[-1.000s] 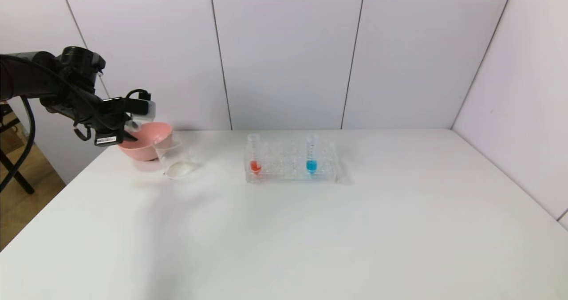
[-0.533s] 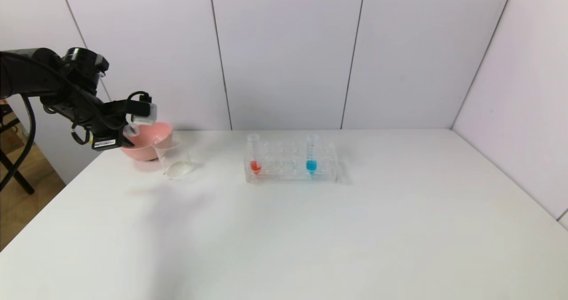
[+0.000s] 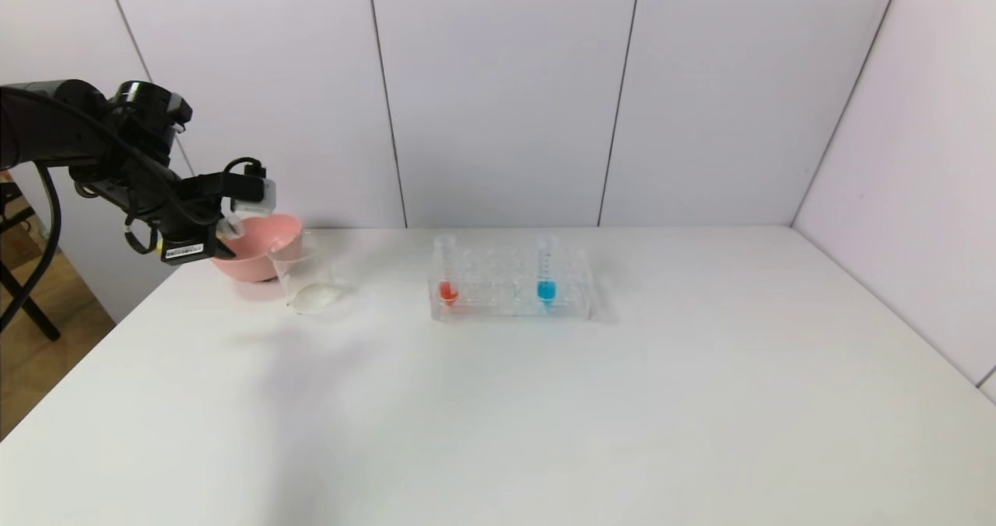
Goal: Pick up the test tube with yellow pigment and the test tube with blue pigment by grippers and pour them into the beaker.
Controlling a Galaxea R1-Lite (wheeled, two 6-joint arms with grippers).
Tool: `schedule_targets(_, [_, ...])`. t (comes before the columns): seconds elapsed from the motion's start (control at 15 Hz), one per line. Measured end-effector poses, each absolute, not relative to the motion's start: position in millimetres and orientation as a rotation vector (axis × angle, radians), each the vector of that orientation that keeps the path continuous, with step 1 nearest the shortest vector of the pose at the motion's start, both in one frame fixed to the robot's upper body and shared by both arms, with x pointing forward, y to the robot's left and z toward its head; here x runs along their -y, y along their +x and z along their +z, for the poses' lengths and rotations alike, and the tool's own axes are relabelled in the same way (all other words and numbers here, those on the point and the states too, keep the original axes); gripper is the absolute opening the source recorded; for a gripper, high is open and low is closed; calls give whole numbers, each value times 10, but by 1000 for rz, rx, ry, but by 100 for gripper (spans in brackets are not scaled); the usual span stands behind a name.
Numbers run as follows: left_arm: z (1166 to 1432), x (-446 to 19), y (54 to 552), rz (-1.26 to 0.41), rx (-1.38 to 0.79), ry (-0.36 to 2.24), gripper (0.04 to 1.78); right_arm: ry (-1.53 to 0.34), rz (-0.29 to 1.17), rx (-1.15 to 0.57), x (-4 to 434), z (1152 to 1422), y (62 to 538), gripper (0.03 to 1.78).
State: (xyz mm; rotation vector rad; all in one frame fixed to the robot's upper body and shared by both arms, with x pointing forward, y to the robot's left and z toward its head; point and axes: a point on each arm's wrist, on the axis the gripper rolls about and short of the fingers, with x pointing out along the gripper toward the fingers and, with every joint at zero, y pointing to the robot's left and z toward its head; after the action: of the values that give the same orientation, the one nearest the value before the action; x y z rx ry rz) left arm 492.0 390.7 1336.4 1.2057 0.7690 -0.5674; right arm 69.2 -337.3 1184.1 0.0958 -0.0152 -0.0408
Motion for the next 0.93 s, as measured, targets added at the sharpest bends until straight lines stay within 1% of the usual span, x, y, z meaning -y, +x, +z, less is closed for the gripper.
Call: schedule_targets(0.93, [13317,-3770,4960,-496,-856,1225,54,95,-41,15,3373,11840,692,171])
